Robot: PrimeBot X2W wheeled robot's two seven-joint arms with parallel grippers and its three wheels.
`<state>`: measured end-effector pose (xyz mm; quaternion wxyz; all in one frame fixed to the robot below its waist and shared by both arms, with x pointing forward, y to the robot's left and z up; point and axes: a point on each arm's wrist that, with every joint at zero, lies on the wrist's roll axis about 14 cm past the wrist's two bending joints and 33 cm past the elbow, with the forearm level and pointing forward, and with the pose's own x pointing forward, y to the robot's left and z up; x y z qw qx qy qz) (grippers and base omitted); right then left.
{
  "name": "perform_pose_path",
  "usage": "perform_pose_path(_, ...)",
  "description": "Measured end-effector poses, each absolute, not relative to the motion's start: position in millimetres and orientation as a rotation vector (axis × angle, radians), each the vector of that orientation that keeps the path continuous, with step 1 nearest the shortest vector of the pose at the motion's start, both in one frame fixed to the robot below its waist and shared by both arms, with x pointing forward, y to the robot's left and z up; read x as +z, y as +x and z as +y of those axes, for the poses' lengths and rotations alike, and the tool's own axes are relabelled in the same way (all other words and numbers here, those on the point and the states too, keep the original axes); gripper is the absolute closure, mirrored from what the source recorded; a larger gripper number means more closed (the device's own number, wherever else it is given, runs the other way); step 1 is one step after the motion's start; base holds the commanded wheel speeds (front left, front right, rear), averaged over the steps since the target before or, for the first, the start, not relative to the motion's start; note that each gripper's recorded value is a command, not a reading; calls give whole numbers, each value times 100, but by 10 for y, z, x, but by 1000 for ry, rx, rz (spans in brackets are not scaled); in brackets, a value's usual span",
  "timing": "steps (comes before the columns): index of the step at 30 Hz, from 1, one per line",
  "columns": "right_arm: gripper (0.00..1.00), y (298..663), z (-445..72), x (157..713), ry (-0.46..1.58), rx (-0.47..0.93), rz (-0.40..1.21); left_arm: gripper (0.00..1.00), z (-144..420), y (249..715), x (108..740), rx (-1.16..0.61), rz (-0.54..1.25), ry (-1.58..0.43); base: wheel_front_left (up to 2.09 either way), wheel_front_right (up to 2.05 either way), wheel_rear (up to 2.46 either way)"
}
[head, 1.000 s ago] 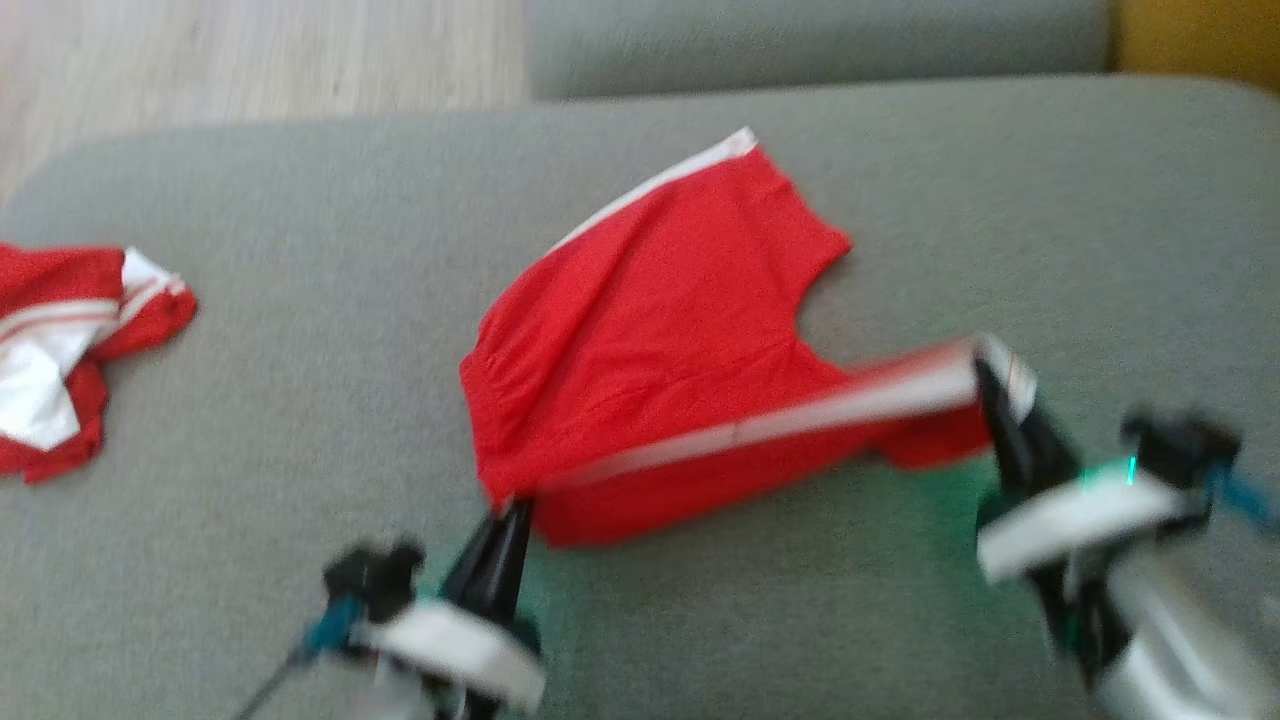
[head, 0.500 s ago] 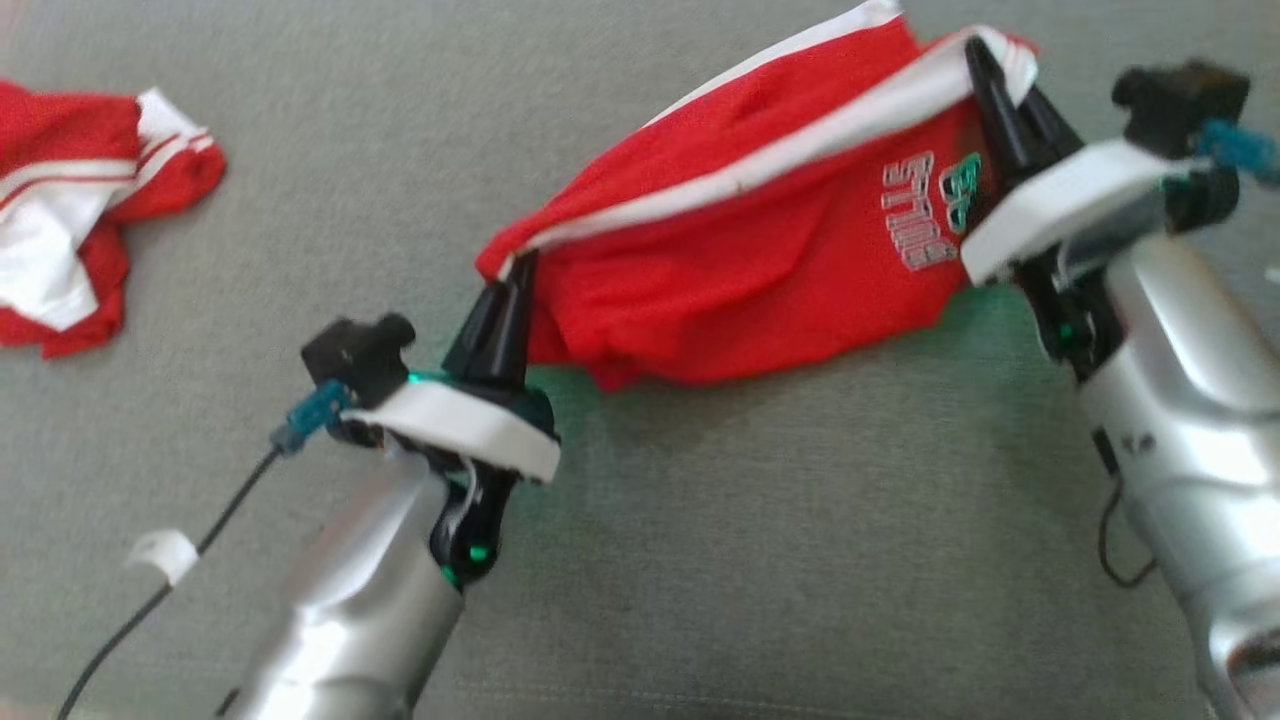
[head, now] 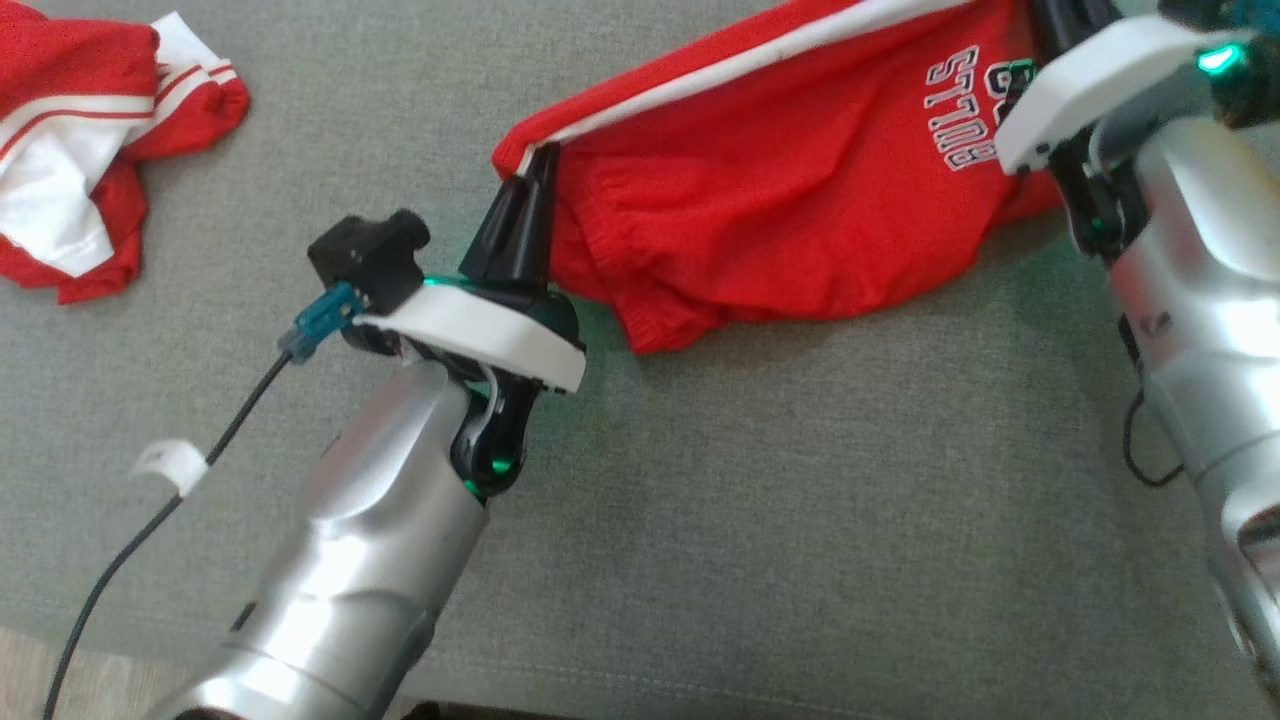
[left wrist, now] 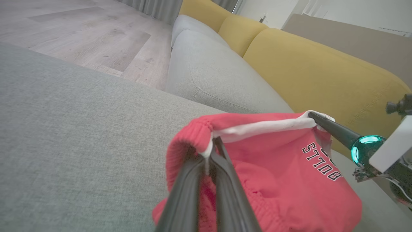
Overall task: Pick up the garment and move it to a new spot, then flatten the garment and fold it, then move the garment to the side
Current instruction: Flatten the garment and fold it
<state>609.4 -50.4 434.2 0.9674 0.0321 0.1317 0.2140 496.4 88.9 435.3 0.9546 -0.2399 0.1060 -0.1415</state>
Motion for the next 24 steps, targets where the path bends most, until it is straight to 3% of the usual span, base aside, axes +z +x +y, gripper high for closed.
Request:
perform_pose_path(2, 100, 6148, -482, 4333, 49, 434, 267, 100, 891, 5004, 4326, -286, 222, -480, 0, 0, 0)
perform_pose_path(3, 85, 6168, -460, 4325, 44, 437, 268, 100, 895, 5024, 4310, -284, 226, -478, 0, 0, 0)
perform_pose_path(4, 85, 6184, -436, 4314, 41, 440, 270, 100, 896, 5040, 4297, -284, 228, -477, 0, 0, 0)
perform_pose_path(5, 0, 6198, -417, 4303, 41, 440, 270, 98, 898, 5057, 4281, -282, 233, -478, 0, 0, 0)
perform_pose_path(6, 0, 6199, -402, 4279, 42, 439, 279, 98, 896, 5067, 4270, -282, 235, -477, 0, 0, 0)
perform_pose_path(7, 0, 6193, -392, 4257, 42, 438, 287, 52, 893, 5066, 4255, -282, 240, -476, 0, 0, 0)
perform_pose_path(8, 0, 6177, -384, 4237, 42, 439, 290, 0, 889, 5055, 4229, -280, 248, -474, 0, 0, 0)
perform_pose_path(24, 0, 6065, -858, 4176, -151, 392, 315, 0, 1292, 4799, 4039, -147, 274, -364, 0, 0, 0)
